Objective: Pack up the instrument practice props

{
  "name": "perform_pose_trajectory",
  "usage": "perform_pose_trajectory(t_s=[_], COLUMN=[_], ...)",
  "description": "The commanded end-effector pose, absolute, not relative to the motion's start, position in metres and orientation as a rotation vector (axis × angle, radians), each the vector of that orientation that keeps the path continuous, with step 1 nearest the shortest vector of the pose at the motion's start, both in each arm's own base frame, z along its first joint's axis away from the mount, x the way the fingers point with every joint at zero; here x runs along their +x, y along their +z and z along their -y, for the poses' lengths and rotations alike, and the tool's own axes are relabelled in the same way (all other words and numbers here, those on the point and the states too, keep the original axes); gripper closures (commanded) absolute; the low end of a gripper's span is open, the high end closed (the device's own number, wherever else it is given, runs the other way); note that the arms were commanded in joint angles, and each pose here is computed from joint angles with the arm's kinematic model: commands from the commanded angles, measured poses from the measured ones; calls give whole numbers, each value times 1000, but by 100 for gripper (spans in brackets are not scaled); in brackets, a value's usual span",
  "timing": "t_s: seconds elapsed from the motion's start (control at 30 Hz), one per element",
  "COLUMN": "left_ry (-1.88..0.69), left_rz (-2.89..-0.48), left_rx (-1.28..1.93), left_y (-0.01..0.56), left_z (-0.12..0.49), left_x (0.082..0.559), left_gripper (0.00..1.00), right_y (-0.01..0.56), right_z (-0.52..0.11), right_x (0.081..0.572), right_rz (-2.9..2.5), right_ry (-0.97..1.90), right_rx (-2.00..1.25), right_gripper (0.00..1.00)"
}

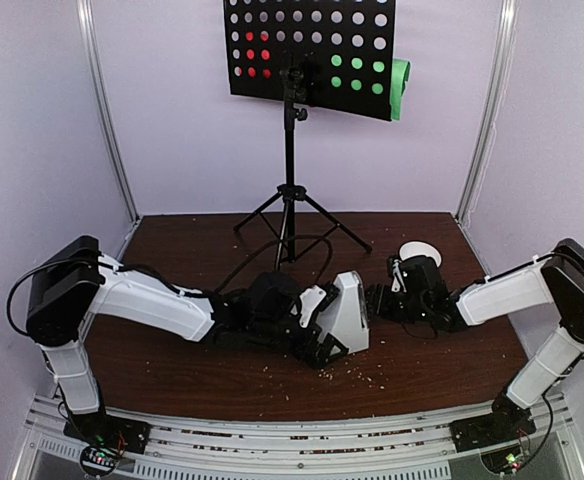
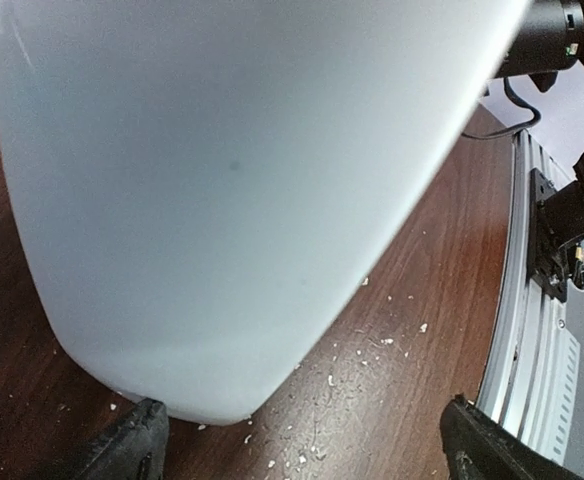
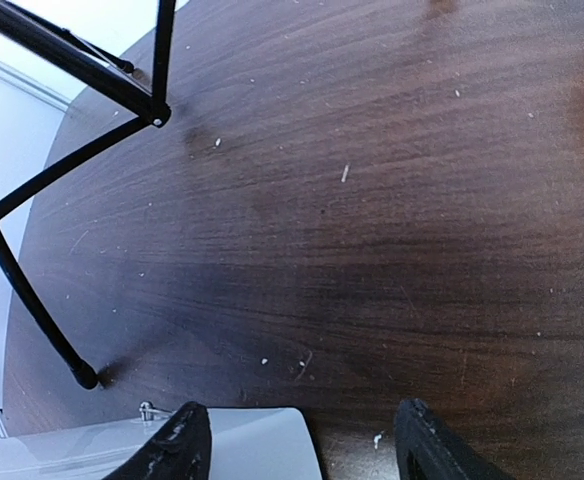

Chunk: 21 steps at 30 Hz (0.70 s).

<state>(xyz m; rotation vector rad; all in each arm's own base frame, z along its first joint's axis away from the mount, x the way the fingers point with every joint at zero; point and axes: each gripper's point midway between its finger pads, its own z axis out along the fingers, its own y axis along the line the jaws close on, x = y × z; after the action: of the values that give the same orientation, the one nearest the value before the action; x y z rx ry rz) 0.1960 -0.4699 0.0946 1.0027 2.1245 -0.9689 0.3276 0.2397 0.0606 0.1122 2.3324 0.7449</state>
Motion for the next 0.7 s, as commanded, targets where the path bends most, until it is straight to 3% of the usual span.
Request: perform_pose_trajectory(t_s=[0.0, 0.13, 0.27, 0.67], left_ry=[-1016, -899, -857, -994], left_rz=[-1986, -1911, -1842, -1542], left_rx=[973, 953, 942, 1227], left_y=[138, 170, 195, 226], left_z=[470, 451, 438, 478], left_x=[196, 212, 233, 249], left_gripper=[2, 2, 2, 2], right_y=[83, 99, 115, 167], right_z=[-244, -212, -187, -164], right_x=[333, 337, 333, 305], right_rz=[-2257, -2194, -2126, -1916], right_ry=[761, 731, 694, 740], right_rx=[82, 155, 178, 132], right_gripper=[32, 17, 9, 0])
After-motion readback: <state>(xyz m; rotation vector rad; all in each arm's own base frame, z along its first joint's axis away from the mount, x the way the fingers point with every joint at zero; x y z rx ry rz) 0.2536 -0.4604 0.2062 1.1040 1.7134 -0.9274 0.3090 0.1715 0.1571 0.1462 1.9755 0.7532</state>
